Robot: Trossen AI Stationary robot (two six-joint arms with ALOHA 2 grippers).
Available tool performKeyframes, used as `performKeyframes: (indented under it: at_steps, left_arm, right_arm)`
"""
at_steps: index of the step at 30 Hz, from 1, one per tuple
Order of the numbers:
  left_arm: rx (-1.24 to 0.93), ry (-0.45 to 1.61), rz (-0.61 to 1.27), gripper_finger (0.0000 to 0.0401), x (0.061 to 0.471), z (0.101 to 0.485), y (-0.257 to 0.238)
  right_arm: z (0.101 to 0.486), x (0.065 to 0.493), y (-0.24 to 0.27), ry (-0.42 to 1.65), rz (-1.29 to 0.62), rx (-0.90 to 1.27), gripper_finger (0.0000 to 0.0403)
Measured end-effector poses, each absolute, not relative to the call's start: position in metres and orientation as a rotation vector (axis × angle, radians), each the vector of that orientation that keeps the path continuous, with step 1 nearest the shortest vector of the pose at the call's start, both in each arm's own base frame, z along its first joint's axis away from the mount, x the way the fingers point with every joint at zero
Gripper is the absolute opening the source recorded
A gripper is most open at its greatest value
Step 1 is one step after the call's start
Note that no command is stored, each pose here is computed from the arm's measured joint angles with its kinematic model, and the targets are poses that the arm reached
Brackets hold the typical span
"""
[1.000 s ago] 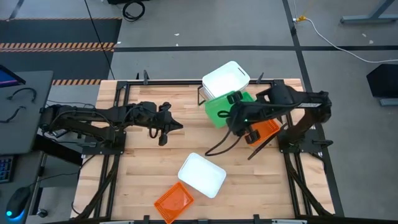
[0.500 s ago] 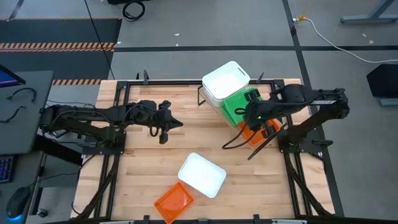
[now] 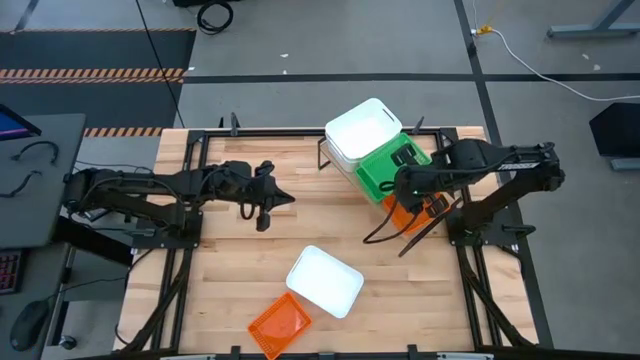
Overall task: Stack baskets on shelf by color
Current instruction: Stack the green bin on top of the green bin on the shelf
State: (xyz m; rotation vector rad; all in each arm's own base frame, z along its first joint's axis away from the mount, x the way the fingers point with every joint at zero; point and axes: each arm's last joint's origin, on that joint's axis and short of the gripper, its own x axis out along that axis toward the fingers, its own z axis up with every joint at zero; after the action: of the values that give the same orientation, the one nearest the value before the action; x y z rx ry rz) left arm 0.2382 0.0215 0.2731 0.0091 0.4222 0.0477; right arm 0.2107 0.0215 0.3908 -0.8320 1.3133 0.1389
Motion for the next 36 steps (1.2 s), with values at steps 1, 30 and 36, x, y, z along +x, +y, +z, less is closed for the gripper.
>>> performKeyframes:
  at_steps: [1,30,36]
  left_arm:
    - [0.009,0.422,0.048,0.0018,0.238,0.273,0.021]
    - [0.022,0.405,0.064,0.0017,0.239,0.275,0.022]
    - [0.022,0.402,0.064,0.0022,0.239,0.275,0.022]
  right_arm:
    - [0.391,0.211,0.022,1.312,0.143,-0.829,0.0014]
    - [0.377,0.225,0.019,1.279,0.144,-0.827,0.0014]
    - [0.377,0.227,0.014,1.262,0.139,-0.761,0.0019]
